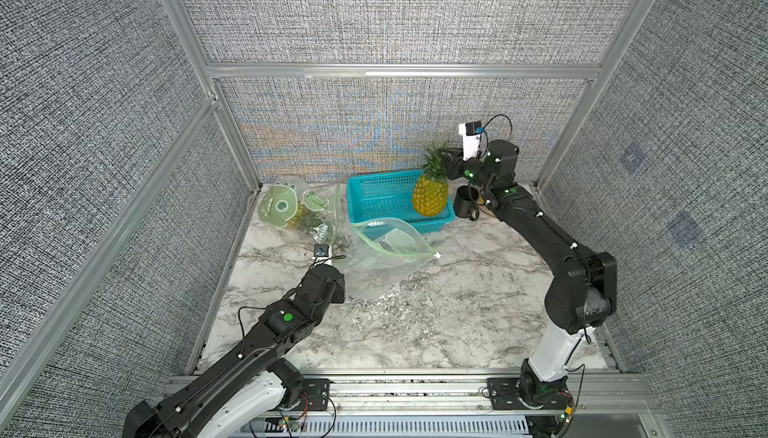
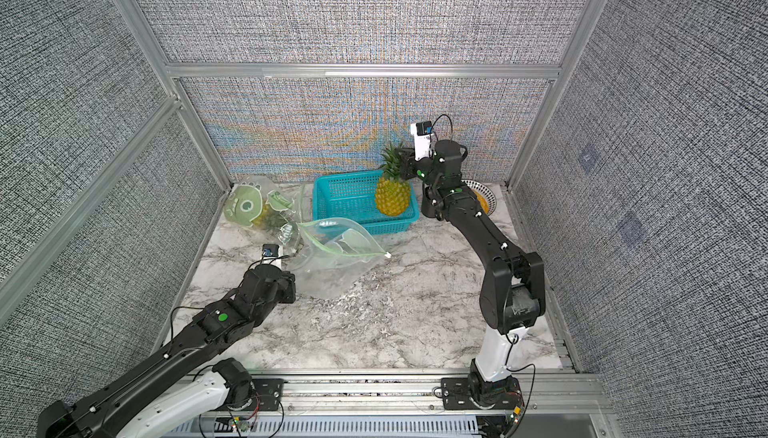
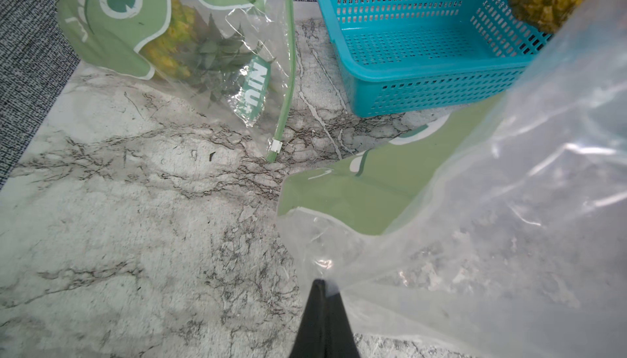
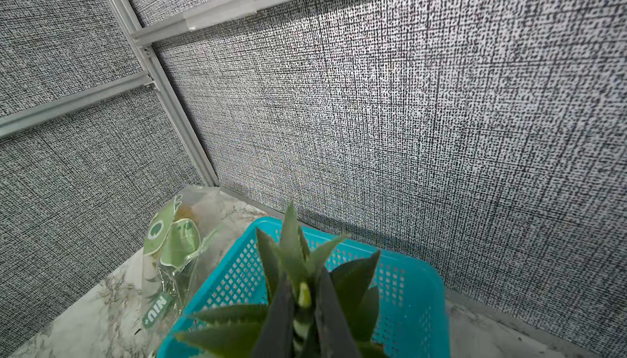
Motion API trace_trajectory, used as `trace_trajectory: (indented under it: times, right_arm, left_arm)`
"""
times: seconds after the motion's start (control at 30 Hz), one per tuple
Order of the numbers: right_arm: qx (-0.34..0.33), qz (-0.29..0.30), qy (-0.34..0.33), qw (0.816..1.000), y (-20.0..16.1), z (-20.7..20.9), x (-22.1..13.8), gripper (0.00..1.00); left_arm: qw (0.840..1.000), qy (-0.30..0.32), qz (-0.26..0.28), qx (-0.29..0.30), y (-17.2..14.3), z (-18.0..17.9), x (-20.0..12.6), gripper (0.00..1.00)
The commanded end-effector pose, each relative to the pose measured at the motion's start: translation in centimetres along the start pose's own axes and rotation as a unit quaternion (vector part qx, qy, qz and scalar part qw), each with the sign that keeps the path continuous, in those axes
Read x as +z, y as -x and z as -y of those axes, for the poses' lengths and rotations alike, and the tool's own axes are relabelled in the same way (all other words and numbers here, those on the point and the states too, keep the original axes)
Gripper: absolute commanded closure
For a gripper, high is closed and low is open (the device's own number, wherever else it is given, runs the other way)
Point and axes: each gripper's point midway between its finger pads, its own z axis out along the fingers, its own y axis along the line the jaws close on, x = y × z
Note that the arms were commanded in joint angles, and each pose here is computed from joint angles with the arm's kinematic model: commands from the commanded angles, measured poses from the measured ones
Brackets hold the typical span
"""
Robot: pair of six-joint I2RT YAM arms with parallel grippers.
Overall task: Open the zip-top bag and take out the pineapple
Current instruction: Place the pineapple in the basket.
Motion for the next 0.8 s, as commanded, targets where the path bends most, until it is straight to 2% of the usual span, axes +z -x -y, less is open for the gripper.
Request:
trace_trajectory:
  times: [0.0,0.43,0.77]
  right_arm:
    - [-0.023,0.055,0.006,0.998,2.6,-0.1,0.4,1.00]
    - [-0.021,0.019,-0.014,0.999,-1.8,2.2,2.9,1.00]
    - [-0.025,0.013,-0.013,1.000,-4.1,2.7,3.3,1.00]
  left_arm:
    - [1.000,0.011,0.014,-0.021,0.4,-0.5,-0.2,1.00]
    - [1.000,0.012,0.013,-0.020,0.1,-0.8,-0.3,1.00]
    - [1.000,0.007,0.010,-0.021,-0.3,-0.7,-0.2,1.00]
